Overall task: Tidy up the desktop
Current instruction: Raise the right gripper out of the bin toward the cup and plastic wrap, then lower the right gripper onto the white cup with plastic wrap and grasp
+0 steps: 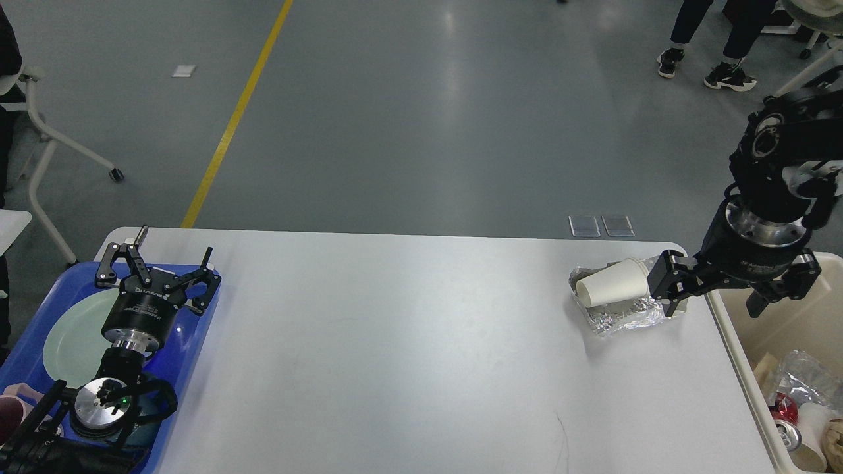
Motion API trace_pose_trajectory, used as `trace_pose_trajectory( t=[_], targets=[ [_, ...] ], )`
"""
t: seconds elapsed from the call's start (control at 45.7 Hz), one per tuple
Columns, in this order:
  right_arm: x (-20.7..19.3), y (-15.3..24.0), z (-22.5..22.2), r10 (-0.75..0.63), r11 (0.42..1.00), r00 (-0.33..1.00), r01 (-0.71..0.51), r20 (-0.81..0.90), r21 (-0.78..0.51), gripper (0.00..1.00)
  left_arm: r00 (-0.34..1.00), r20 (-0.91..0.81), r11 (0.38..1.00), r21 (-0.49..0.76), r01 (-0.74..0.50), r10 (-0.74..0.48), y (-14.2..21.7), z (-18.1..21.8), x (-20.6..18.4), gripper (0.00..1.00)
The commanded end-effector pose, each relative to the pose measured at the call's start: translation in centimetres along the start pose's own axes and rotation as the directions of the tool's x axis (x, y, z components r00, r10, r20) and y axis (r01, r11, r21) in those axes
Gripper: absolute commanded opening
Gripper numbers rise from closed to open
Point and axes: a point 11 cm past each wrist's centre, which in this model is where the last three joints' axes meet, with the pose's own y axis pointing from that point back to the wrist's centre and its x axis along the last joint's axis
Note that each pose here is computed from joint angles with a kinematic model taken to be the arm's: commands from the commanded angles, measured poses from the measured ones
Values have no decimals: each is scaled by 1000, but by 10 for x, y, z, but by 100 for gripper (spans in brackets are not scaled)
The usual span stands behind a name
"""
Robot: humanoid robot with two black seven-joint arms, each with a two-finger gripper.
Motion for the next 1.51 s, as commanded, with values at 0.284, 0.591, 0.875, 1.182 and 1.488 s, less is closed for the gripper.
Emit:
trace_pose_trajectory(
  t=[0.284,0.591,0.875,1.182,1.488],
  targets=[
    [-10,40,-1,35,959,993,-65,111,276,100,1000,0,1000,1,0,0,0,0,0,97],
    [-7,39,-7,41,952,992,-75,119,298,100,1000,1,1000,0,0,0,0,0,0,97],
    [10,-22,19,153,933,936,-243,317,266,100,1000,0,1000,0,0,0,0,0,0,97],
    [49,-130,27,186,933,847,-312,499,181,100,1000,1,1000,2,1,-1,0,0,0,97],
    [62,-213,19,212,938,780,-332,589,102,100,1000,0,1000,1,0,0,0,0,0,97]
  ],
)
